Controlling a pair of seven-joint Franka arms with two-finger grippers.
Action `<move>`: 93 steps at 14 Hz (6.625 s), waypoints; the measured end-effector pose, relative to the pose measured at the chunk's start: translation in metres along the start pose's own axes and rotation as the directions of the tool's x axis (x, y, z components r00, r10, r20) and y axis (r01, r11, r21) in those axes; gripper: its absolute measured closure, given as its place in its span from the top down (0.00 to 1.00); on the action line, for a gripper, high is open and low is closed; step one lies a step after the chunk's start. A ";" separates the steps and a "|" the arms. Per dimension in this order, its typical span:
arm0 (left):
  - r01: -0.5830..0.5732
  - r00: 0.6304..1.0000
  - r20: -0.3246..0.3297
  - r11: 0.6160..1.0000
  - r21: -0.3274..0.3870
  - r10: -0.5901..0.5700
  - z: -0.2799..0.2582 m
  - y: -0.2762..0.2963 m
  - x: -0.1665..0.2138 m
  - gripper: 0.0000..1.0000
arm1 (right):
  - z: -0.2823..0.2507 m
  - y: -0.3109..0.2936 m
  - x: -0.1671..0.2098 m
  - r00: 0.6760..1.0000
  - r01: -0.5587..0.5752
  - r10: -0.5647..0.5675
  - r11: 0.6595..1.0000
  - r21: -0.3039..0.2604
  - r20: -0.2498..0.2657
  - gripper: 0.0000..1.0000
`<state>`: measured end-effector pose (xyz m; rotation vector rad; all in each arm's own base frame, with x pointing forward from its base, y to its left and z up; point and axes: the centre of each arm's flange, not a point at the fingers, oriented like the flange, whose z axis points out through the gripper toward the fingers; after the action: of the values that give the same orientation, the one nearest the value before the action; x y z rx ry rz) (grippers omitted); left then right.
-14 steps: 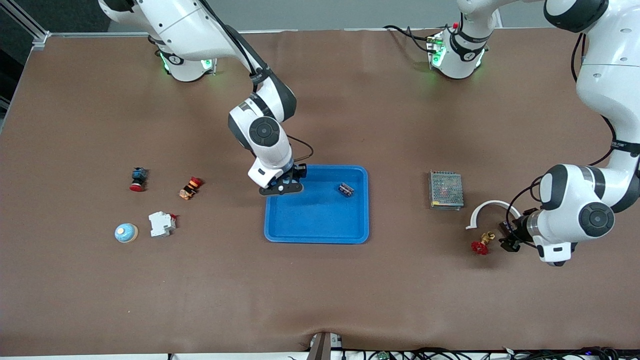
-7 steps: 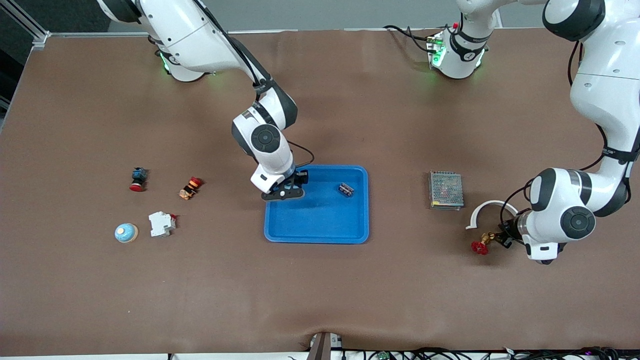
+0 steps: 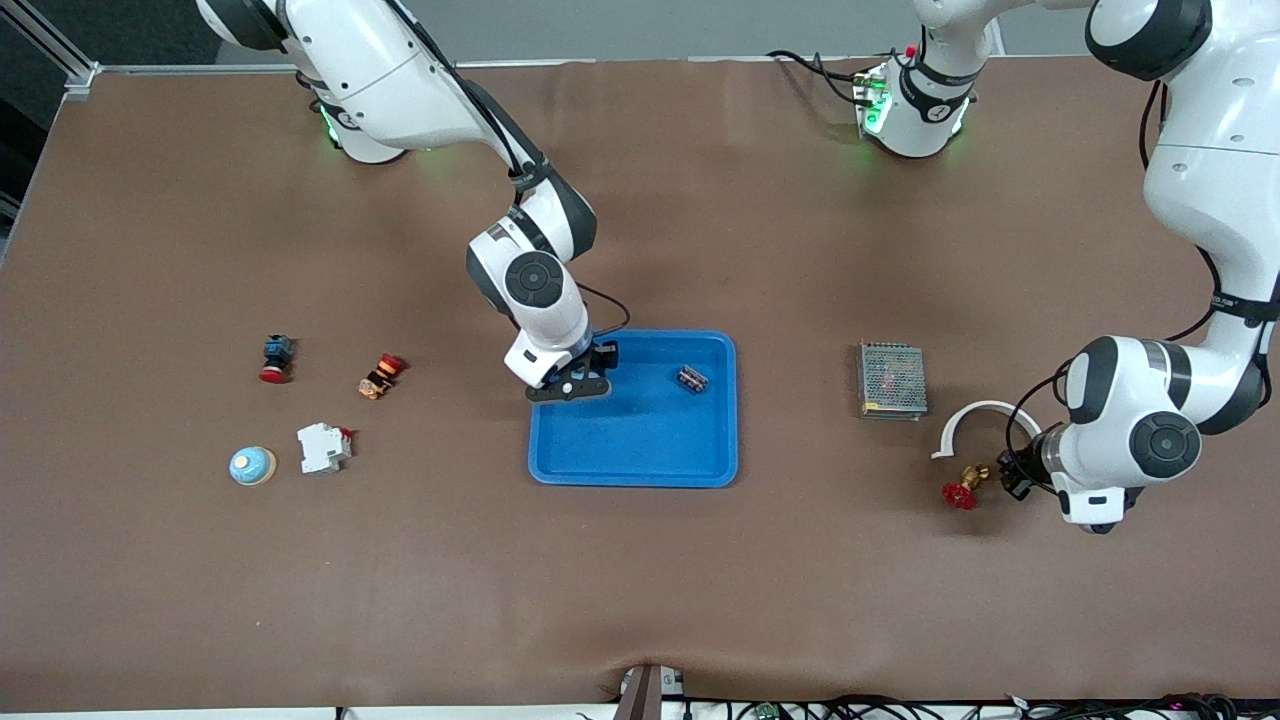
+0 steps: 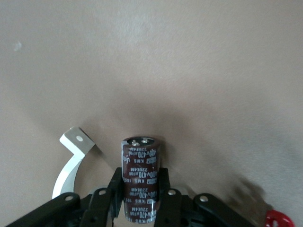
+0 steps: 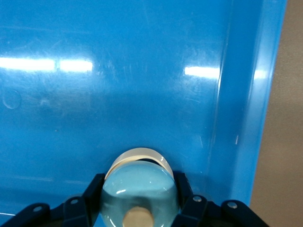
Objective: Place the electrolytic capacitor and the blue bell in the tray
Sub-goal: 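Lower the bell into the tray while the left gripper grasps another capacitor, then move the right gripper to the second bell while the left gripper carries the capacitor, then grasp the second bell while the left gripper drops the capacitor in the tray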
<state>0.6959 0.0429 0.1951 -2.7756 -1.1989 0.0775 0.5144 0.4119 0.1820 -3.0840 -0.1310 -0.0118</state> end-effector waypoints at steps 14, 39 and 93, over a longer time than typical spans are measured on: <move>-0.068 0.996 -0.066 0.994 -0.080 0.063 -0.073 0.041 -0.029 0.33 | -0.106 -0.035 -0.016 0.997 0.020 -0.015 0.998 -0.063 0.075 1.00; 0.191 0.981 0.043 0.915 -0.355 -0.188 -0.078 0.259 -0.379 0.33 | -0.222 0.338 0.094 0.751 0.651 -0.645 0.759 0.007 0.144 1.00; -0.644 0.762 -0.120 0.765 -0.026 0.637 -0.415 -0.114 -0.146 1.00 | -0.028 0.529 0.089 0.491 0.871 -0.870 0.488 -0.062 0.044 0.66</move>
<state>0.5524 -0.0222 0.6211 -3.0631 -0.1729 -0.0508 0.6480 -0.1083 0.1820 -2.6695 -1.7160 -0.0494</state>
